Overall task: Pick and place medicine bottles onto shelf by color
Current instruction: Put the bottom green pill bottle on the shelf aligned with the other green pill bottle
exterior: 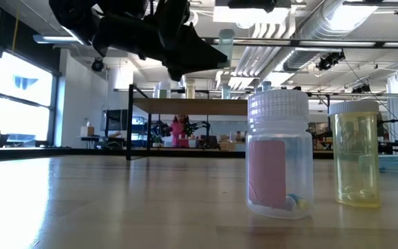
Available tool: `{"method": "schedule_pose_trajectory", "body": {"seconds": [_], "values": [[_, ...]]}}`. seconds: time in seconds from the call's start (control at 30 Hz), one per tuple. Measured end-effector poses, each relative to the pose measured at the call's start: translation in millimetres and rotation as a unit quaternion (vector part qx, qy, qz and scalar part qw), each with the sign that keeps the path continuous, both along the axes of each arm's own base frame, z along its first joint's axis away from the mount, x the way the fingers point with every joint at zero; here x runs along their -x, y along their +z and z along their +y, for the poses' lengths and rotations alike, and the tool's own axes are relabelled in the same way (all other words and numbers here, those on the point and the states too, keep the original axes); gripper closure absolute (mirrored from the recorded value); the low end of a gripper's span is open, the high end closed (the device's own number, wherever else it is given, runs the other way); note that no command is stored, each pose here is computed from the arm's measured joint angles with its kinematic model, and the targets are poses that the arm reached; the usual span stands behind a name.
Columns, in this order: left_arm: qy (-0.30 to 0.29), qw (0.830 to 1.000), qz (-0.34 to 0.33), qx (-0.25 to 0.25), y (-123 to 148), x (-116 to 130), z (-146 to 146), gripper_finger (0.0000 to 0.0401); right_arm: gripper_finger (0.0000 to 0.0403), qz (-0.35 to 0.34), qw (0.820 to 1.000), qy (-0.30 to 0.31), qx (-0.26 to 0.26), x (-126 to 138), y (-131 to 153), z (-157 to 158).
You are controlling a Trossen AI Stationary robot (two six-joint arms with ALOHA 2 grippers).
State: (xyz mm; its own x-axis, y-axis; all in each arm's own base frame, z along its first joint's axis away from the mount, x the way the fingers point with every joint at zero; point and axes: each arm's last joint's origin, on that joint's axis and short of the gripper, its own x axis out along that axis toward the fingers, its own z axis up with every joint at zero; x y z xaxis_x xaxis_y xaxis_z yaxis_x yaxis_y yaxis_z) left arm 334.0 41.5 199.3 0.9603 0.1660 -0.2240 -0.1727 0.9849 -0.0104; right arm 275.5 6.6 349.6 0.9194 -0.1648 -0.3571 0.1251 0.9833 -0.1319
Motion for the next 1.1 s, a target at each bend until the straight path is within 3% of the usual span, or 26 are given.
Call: {"method": "schedule_pose_trajectory", "body": {"seconds": [0.37,1.1], "values": [[0.007,1.0,0.008,-0.001,-2,0,0,0.0316,0.0208,0.085,0.996,0.023,0.006,-30,-26,2],[0.028,0.999,-0.001,-0.028,1,0,2,0.0316,0.0208,0.121,0.991,0.028,-0.047,-34,-40,2]]}}
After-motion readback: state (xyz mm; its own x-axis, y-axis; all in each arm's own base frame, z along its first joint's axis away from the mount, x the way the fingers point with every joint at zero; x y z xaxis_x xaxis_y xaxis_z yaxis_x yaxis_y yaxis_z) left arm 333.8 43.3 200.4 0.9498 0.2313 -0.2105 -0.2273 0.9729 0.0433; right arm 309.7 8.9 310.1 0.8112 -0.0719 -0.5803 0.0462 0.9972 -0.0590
